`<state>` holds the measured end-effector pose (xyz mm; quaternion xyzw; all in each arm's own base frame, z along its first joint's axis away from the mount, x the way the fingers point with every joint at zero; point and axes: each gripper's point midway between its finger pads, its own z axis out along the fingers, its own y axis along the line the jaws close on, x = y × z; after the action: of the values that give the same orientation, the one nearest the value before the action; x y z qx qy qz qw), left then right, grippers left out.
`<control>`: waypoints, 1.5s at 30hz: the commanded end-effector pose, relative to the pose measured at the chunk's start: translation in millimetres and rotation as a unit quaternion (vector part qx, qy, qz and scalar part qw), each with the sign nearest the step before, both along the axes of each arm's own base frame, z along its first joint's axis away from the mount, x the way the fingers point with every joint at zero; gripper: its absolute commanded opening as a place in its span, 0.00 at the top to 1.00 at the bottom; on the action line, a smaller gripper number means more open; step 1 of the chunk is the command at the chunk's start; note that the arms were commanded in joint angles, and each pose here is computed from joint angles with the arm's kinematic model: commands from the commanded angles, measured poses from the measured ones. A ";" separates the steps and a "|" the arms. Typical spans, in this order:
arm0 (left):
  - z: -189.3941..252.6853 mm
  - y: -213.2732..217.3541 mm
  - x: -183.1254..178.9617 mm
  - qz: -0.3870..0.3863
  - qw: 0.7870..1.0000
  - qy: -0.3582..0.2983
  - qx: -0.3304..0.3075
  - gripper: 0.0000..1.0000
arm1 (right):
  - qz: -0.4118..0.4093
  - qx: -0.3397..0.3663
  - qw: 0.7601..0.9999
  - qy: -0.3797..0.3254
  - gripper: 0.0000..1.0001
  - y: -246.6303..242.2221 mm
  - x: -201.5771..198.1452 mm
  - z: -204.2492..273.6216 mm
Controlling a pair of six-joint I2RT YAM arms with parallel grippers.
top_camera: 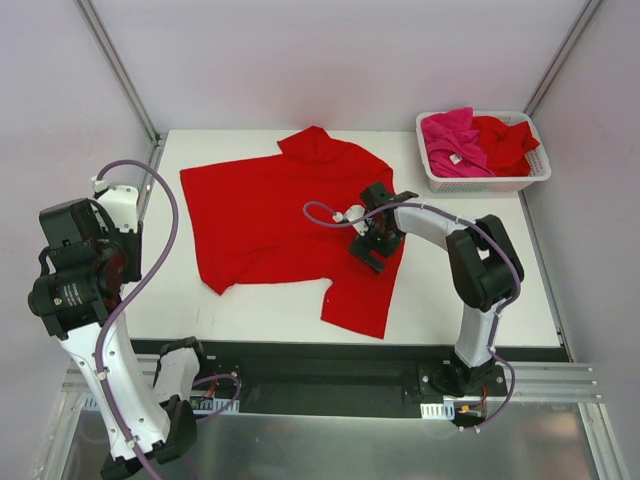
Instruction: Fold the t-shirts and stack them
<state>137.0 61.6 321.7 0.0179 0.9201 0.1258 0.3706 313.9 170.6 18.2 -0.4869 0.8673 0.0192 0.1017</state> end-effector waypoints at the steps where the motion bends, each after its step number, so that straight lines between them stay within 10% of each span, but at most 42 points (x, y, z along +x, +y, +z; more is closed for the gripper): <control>1: -0.7 -6.0 -14.9 0.007 1.000 0.008 -0.010 0.68 | 0.028 -0.059 0.997 0.051 0.02 -29.1 -36.4 -1.0; 19: -6.5 -16.8 -9.7 -0.013 0.999 0.011 -0.040 0.68 | 0.071 -0.110 0.989 0.072 0.04 -53.2 -51.4 46.9; 45: -137.5 -66.9 164.3 -0.222 0.956 0.178 -0.076 0.70 | 0.061 -0.034 0.965 -0.251 0.04 -72.5 33.5 283.3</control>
<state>279.6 -1.2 204.4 0.1852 0.9583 -0.0297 0.2154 351.3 117.6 256.7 -0.5271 0.8039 -0.0852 0.2620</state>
